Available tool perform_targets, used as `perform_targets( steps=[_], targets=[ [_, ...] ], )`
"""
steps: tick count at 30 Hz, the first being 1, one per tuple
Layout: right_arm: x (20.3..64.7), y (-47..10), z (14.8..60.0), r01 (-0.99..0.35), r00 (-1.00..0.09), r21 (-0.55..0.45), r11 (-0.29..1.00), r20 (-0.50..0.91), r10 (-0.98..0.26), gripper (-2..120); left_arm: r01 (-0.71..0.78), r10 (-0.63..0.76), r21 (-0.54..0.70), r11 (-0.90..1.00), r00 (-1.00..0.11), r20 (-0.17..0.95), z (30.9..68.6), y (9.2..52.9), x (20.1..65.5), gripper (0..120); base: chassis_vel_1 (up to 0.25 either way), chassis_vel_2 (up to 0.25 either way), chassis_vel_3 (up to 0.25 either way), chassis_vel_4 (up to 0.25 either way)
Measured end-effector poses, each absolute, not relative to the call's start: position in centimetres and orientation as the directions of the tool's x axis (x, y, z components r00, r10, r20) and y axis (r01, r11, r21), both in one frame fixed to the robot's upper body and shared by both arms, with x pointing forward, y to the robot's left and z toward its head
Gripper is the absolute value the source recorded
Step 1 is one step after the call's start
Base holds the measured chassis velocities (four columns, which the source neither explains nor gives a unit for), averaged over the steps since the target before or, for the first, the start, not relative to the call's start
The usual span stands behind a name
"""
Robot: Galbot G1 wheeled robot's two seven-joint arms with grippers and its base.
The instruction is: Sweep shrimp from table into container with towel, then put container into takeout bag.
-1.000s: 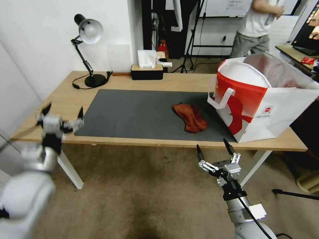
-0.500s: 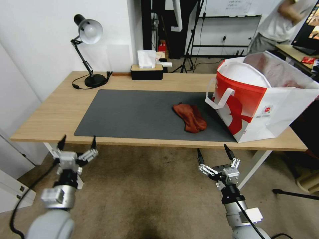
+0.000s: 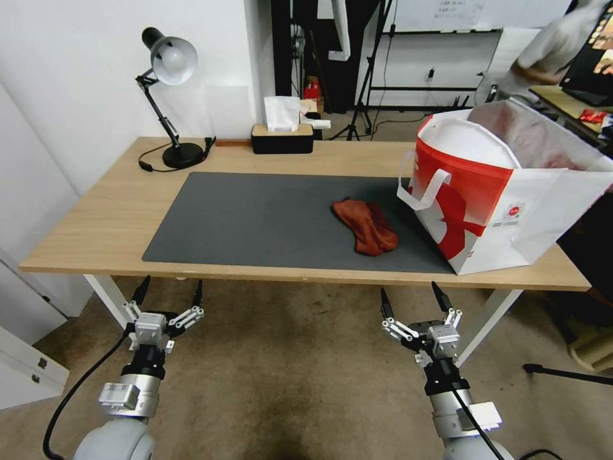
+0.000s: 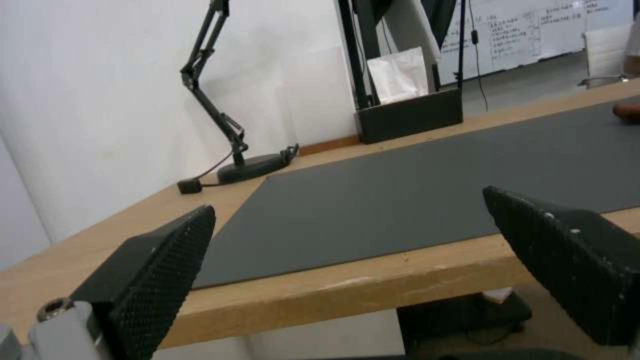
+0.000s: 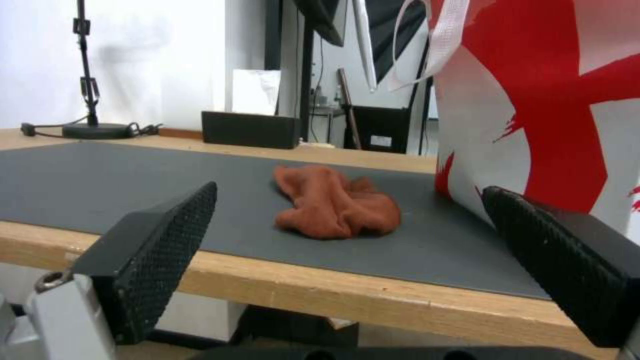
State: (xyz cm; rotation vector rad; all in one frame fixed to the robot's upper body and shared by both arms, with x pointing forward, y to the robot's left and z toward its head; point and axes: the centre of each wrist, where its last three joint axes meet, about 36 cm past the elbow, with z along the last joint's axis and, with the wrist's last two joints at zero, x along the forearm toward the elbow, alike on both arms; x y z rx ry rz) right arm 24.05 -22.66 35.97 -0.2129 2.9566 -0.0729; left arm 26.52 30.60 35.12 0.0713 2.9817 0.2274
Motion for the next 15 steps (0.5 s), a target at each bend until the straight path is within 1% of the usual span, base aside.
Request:
perform_targets(
  steps=[15],
  targets=[
    [23.75, -22.63, 35.80, -0.137, -0.976, -0.060, 0.989, -0.161, -0.145, 100, 0.036, 0.059, 0.153, 0.988, -0.987, -0.149, 35.31, 30.62, 26.45, 100, 0.000, 0.000, 0.000, 0.000]
  ],
)
